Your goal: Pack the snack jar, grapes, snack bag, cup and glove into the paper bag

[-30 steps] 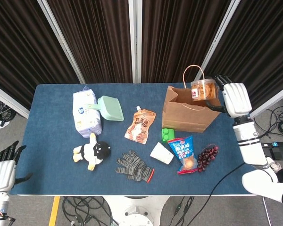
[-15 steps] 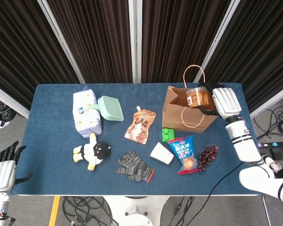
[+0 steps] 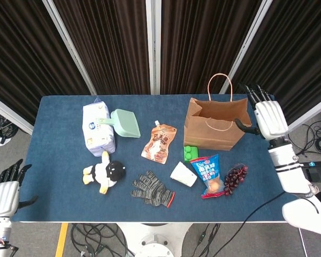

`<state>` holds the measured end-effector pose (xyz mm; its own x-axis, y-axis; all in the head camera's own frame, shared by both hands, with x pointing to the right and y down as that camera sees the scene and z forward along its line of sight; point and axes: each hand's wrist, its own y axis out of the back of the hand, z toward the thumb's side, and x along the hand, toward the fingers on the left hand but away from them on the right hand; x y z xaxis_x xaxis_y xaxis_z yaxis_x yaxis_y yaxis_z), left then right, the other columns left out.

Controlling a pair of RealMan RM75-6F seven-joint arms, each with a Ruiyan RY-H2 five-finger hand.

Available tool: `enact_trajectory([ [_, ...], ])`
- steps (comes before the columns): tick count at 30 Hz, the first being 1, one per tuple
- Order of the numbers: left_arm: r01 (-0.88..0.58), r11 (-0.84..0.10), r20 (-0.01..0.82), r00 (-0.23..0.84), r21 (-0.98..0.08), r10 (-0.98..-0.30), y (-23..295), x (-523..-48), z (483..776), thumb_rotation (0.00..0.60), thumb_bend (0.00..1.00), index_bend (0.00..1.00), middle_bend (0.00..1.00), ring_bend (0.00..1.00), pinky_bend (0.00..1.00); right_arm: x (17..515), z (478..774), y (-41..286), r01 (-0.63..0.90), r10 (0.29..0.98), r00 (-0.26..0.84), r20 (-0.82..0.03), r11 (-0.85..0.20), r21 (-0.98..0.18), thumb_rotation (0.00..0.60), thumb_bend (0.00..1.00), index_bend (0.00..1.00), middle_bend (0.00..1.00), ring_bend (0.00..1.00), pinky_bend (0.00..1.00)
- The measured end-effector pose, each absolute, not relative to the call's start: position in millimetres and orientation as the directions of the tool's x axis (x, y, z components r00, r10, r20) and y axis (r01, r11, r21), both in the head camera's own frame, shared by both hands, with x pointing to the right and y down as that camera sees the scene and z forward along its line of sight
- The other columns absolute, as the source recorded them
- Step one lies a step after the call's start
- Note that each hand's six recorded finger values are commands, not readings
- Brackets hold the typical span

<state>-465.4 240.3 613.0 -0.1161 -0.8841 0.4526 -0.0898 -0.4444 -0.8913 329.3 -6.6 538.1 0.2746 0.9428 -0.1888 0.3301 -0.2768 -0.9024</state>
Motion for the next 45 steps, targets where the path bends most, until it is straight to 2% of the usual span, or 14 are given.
enact_trajectory([
  [4,-0.087,-0.446,0.453,-0.113,-0.891,-0.884,240.2,-464.5,612.8,0.600,0.12,0.22,0.14,0.11,0.13,338.4,526.5,16.0,0.343,0.938,0.312,-0.153,-0.261,-0.902,0.600,0.06,0.26,0.39,0.22,0.38],
  [6,-0.085,-0.444,0.451,-0.111,-0.892,-0.885,238.7,-464.1,612.4,0.600,0.12,0.22,0.14,0.11,0.13,345.3,522.5,32.5,0.341,0.931,0.336,-0.144,-0.262,-0.903,0.600,0.06,0.32,0.45,0.28,0.44],
  [8,-0.083,-0.443,0.450,-0.109,-0.893,-0.886,237.5,-463.6,612.2,0.600,0.12,0.22,0.14,0.11,0.13,351.6,522.7,48.9,0.334,0.919,0.361,-0.160,-0.287,-0.898,0.600,0.06,0.37,0.48,0.30,0.45],
  [15,-0.083,-0.443,0.450,-0.097,-0.893,-0.888,234.1,-459.5,613.0,0.600,0.12,0.22,0.14,0.11,0.13,379.9,541.0,114.3,0.218,0.836,0.429,-0.343,-0.464,-0.859,0.600,0.09,0.39,0.49,0.30,0.45],
  [17,-0.084,-0.446,0.452,-0.097,-0.891,-0.887,234.5,-459.0,613.7,0.600,0.12,0.22,0.14,0.11,0.13,384.9,548.3,122.8,0.182,0.821,0.425,-0.381,-0.490,-0.853,0.600,0.10,0.39,0.47,0.30,0.44],
  [19,-0.085,-0.448,0.455,-0.098,-0.890,-0.885,235.1,-459.0,614.4,0.600,0.12,0.22,0.14,0.11,0.13,388.7,559.1,128.8,0.133,0.807,0.414,-0.420,-0.511,-0.849,0.600,0.10,0.35,0.44,0.26,0.38],
  [22,-0.088,-0.450,0.457,-0.101,-0.889,-0.884,236.0,-459.6,614.6,0.600,0.12,0.22,0.14,0.11,0.13,394.2,581.2,136.1,0.047,0.782,0.383,-0.491,-0.548,-0.835,0.600,0.10,0.23,0.36,0.15,0.28],
  [24,-0.088,-0.451,0.458,-0.105,-0.888,-0.883,236.2,-460.7,614.6,0.600,0.12,0.22,0.14,0.11,0.13,398.0,601.6,140.7,-0.010,0.763,0.351,-0.542,-0.576,-0.817,0.600,0.10,0.19,0.32,0.11,0.25],
  [27,-0.089,-0.451,0.459,-0.109,-0.888,-0.882,237.1,-462.3,614.7,0.600,0.12,0.22,0.14,0.11,0.13,400.4,632.5,145.6,-0.062,0.737,0.310,-0.601,-0.615,-0.786,0.600,0.09,0.17,0.30,0.11,0.24],
  [33,-0.092,-0.454,0.462,-0.120,-0.886,-0.878,241.3,-465.6,615.1,0.600,0.12,0.22,0.14,0.11,0.13,400.4,677.0,151.5,-0.134,0.700,0.278,-0.658,-0.650,-0.748,0.600,0.10,0.17,0.29,0.11,0.24],
  [41,-0.095,-0.459,0.468,-0.117,-0.883,-0.876,242.6,-465.3,617.2,0.600,0.12,0.22,0.14,0.11,0.13,393.4,711.1,170.3,-0.174,0.650,0.288,-0.703,-0.686,-0.706,0.600,0.13,0.17,0.30,0.11,0.24],
  [43,-0.095,-0.457,0.465,-0.115,-0.885,-0.878,242.1,-465.2,616.8,0.600,0.12,0.22,0.14,0.11,0.13,389.6,717.0,172.3,-0.184,0.648,0.296,-0.702,-0.683,-0.707,0.600,0.19,0.23,0.36,0.13,0.25],
  [45,-0.095,-0.455,0.464,-0.118,-0.885,-0.878,242.7,-466.0,616.5,0.600,0.12,0.22,0.14,0.11,0.13,385.6,720.1,171.6,-0.186,0.656,0.305,-0.690,-0.670,-0.719,0.600,0.25,0.39,0.47,0.23,0.33],
])
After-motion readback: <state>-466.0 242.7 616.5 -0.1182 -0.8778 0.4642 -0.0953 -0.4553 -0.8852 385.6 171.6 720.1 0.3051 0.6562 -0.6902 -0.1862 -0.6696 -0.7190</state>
